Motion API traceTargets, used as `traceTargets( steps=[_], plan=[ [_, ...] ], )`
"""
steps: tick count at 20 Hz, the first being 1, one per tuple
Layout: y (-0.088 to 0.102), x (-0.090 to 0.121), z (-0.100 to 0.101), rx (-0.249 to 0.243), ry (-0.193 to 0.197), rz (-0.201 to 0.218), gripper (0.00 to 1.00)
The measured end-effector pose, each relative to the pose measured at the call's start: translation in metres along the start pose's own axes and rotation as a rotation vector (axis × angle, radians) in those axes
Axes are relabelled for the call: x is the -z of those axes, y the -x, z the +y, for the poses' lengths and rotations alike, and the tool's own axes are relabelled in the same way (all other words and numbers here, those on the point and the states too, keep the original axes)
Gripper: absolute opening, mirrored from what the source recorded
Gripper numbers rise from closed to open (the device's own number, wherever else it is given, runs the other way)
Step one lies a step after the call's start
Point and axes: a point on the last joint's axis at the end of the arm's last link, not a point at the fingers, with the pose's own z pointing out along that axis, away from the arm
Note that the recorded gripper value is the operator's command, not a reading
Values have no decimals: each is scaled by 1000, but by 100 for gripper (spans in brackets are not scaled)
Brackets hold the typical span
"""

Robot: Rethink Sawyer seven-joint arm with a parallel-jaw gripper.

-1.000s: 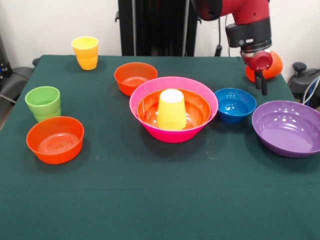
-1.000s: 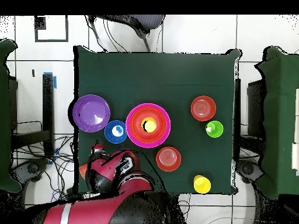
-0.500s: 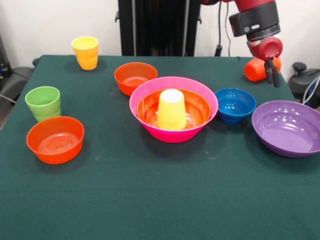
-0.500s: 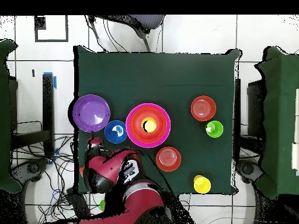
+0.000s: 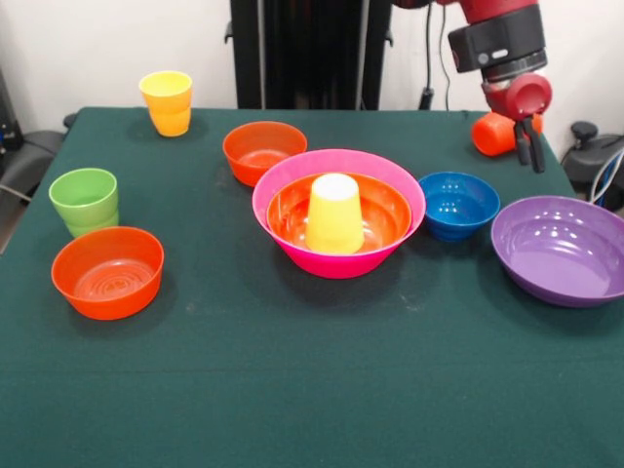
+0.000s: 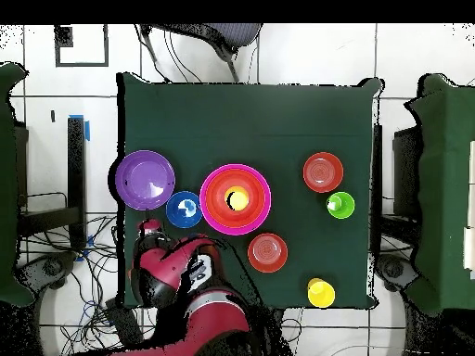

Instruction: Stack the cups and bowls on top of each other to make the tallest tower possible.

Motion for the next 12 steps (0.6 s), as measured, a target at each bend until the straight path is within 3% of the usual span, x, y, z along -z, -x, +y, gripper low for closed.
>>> traceTargets(
  steps=[7,12],
  plan=[
    [-3,-19,25,24,43,35,100],
    [-8,-27,31,17,52,58,100]
  ],
)
